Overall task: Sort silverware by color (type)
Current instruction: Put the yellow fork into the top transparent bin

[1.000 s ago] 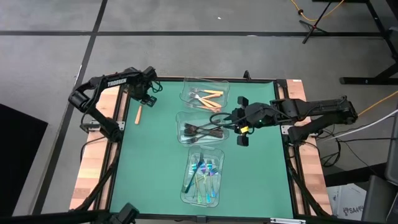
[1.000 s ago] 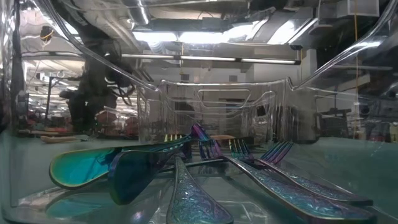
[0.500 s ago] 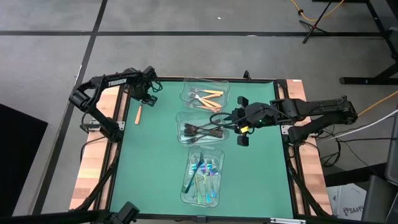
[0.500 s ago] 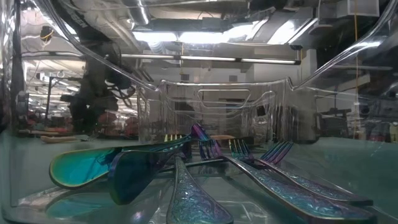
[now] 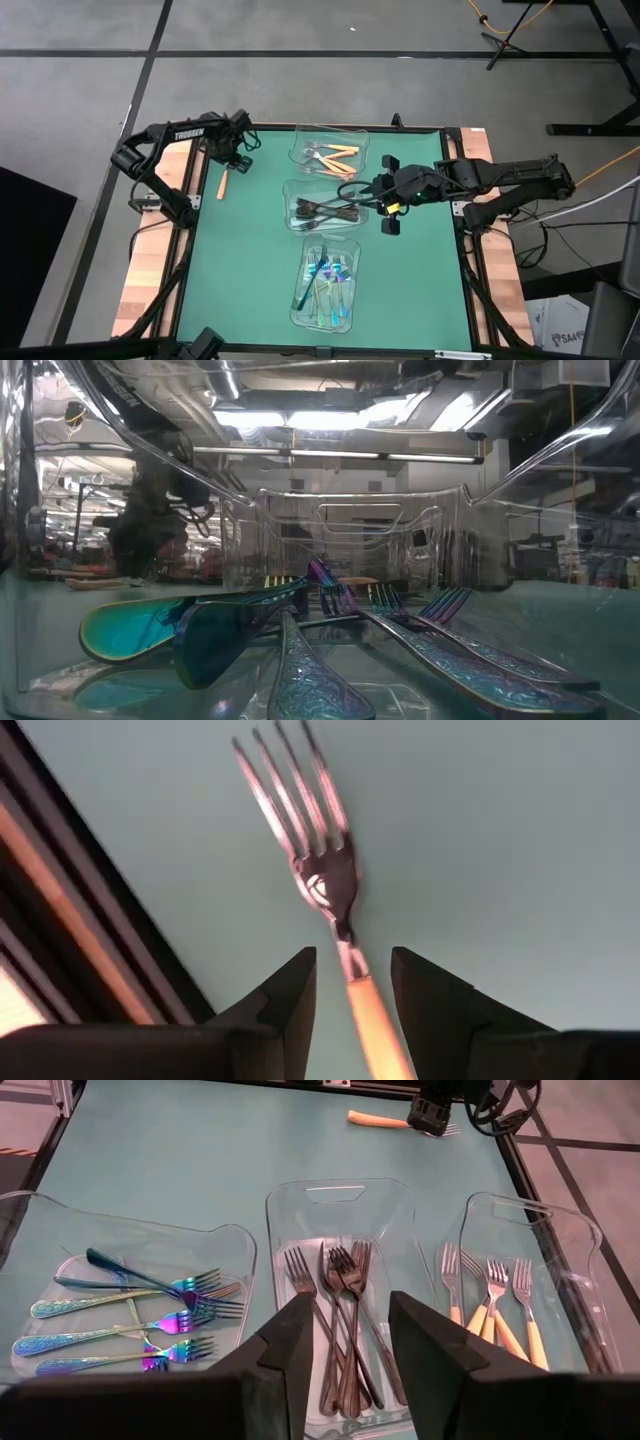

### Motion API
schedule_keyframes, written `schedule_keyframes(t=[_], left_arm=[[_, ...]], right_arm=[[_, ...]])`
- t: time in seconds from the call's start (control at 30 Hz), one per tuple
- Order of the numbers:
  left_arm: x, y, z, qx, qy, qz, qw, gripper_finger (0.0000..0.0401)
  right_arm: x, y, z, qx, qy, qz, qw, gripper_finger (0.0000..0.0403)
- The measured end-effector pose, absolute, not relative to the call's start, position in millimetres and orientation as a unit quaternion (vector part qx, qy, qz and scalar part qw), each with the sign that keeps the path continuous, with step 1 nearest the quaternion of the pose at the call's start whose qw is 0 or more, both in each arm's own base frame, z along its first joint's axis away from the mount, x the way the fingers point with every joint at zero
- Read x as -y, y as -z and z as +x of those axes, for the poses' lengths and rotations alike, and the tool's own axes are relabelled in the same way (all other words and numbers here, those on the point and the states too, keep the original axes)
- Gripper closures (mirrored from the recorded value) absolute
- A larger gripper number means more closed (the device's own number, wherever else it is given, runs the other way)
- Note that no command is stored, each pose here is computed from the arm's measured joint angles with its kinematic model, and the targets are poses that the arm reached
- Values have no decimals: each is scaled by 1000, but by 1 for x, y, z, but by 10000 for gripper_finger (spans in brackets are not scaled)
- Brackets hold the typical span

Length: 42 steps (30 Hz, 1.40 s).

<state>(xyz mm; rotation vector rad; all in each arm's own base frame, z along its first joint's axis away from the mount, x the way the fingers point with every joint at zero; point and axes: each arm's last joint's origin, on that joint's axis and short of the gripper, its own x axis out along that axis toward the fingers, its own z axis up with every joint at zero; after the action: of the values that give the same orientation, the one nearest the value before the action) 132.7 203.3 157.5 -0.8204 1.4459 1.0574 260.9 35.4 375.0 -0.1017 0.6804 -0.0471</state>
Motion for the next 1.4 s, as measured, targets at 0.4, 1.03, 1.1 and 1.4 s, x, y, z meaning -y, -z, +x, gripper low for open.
schedule_keyframes(t=[0.4, 1.03, 1.1, 1.4], left_arm=[[-195, -151, 135, -629, -452, -318, 546, 276], [-185, -143, 136, -662, -435, -276, 544, 276], [-185, -143, 136, -662, -434, -277, 544, 276], [-185, -143, 136, -660, -429, -283, 547, 276]], right_arm=[[-35, -375, 261, -334, 23, -50, 941, 281], [-36, -375, 261, -334, 19, -48, 941, 281], [-36, -375, 261, -334, 19, -48, 941, 281], [-36, -375, 261, -334, 19, -48, 941, 281]])
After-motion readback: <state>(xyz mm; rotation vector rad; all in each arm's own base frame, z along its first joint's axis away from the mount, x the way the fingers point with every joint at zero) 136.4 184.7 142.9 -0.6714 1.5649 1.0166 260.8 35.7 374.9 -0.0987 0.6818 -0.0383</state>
